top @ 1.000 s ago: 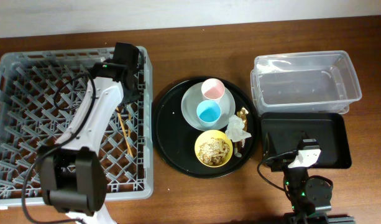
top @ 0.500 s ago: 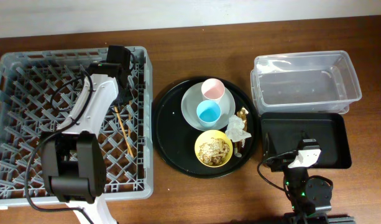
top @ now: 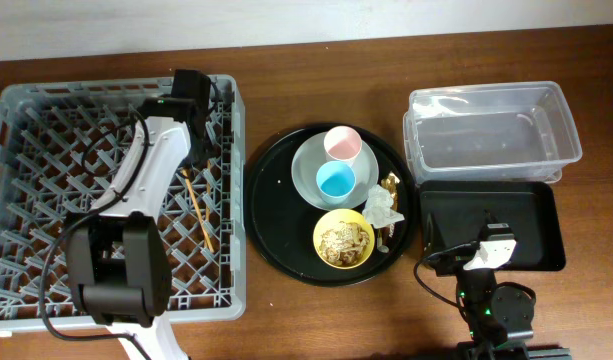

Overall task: Sort waste into correct bins and load items into the dishwasher rack
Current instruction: 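Place the second chopstick into the dish rack with the left gripper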

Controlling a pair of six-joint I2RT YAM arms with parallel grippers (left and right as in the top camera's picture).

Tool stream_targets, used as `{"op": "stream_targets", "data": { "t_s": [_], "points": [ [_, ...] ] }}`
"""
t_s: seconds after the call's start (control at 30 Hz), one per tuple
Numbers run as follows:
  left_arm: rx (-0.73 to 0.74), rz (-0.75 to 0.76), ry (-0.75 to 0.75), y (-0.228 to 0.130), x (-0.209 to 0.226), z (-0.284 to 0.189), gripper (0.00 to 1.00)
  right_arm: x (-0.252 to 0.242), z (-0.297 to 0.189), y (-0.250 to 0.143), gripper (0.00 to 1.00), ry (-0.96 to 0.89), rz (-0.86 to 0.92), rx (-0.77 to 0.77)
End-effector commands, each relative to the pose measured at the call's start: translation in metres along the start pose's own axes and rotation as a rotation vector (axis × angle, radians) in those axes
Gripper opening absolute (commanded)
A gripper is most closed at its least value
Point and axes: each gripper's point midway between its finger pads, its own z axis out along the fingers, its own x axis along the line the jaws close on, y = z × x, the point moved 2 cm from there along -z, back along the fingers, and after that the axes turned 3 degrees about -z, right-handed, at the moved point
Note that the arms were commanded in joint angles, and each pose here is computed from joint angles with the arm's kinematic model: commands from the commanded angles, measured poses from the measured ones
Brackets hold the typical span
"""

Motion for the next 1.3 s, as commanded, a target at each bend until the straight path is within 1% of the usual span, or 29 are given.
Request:
{"op": "stream_targets", "data": {
  "t_s": [0.0,0.1,0.13,0.2,0.4,0.5,0.63,0.7,0.8,0.83,0.87,0.9,0.93,0.97,1.2,1.27],
  "points": [
    [-0.066,-0.041,0.026,0.023,0.016,-0.025,0.05,-0.003,0.000,-0.002,0.99,-0.016,0.000,0.003],
    [-0.079,-0.046,0.019,0.029,0.024,-0.051,0.05,-0.003,0.000,-0.002,0.99,-0.016,0.000,0.003],
    [-0.084,-0.027,0.016,0.031,0.025,-0.057,0.02,-0.003,0.000,-0.002,0.99,-0.016,0.000,0.004],
    [-0.105,0.077,-0.020,0.037,0.024,-0.072,0.00,-0.003,0.000,-0.002,0.99,-0.016,0.000,0.003],
    [-0.082,0.276,-0.120,0.032,0.009,-0.076,0.00,-0.003,0.000,-0.002,0.99,-0.016,0.000,0.003],
    [-0.081,0.280,-0.124,0.031,0.008,-0.076,0.01,-0.003,0.000,-0.002,0.99,-0.016,0.000,0.003],
    [-0.046,0.321,-0.195,0.023,-0.002,-0.075,0.01,-0.003,0.000,-0.002,0.99,-0.016,0.000,0.003],
    [-0.037,0.323,-0.193,0.020,-0.002,-0.072,0.02,-0.003,0.000,-0.002,0.99,-0.016,0.000,0.003],
    [-0.029,0.325,-0.186,0.018,-0.002,-0.069,0.19,-0.003,0.000,-0.002,0.99,-0.016,0.000,0.003],
    [-0.030,0.325,-0.186,0.018,-0.002,-0.069,0.22,-0.003,0.000,-0.002,0.99,-0.016,0.000,0.004],
    [-0.030,0.325,-0.186,0.018,-0.002,-0.069,0.34,-0.003,0.000,-0.002,0.99,-0.016,0.000,0.003],
    [-0.030,0.325,-0.186,0.018,-0.002,-0.069,0.49,-0.003,0.000,-0.002,0.99,-0.016,0.000,0.004],
    [-0.030,0.325,-0.186,0.018,-0.002,-0.069,0.59,-0.003,0.000,-0.002,0.99,-0.016,0.000,0.004],
    [-0.031,0.325,-0.186,0.019,-0.002,-0.069,0.62,-0.003,0.000,-0.002,0.99,-0.016,0.000,0.003],
    [-0.061,0.294,-0.198,0.026,-0.001,-0.079,0.64,-0.003,0.000,-0.002,0.99,-0.016,0.000,0.004],
    [-0.080,0.271,-0.203,0.030,0.002,-0.086,0.68,-0.003,0.000,-0.002,0.99,-0.016,0.000,0.003]
  ]
}}
